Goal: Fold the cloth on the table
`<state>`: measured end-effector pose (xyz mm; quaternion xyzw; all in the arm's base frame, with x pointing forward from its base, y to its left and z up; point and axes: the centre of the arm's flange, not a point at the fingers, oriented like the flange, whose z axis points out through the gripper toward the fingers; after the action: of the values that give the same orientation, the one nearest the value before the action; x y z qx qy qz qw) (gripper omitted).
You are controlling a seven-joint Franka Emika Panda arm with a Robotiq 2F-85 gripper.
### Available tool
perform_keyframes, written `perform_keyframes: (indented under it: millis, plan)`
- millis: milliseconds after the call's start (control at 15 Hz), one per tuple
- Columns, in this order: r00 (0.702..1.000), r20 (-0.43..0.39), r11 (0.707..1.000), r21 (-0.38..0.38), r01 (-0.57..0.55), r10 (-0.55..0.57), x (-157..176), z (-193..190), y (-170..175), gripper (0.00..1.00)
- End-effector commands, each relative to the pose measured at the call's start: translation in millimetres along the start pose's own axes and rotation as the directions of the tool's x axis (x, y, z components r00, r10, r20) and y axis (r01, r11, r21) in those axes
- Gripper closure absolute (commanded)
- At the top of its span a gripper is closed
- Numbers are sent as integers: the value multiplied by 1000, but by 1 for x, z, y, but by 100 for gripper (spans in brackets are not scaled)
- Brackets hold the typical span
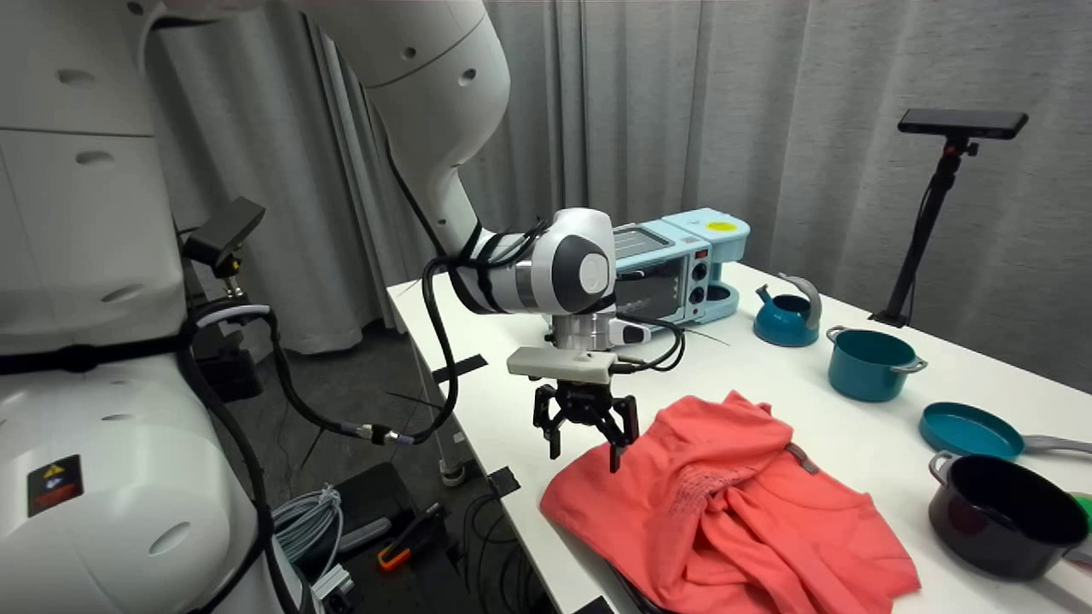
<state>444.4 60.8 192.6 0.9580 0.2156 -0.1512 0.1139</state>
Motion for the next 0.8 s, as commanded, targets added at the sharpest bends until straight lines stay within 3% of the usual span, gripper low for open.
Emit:
perform_keyframes:
  millis: [0, 267, 333, 400, 733]
  plan:
    - [999, 28, 999, 1, 43, -43, -4, 15, -6, 4]
    - [997, 61, 998, 7, 55, -56, -1, 34, -11, 6]
    - [996, 69, 998, 9, 57, -57, 0, 37, -12, 15]
    - [995, 74, 998, 11, 58, -59, 0, 40, -12, 31]
    - [995, 78, 998, 13, 58, -59, 1, 38, -12, 69]
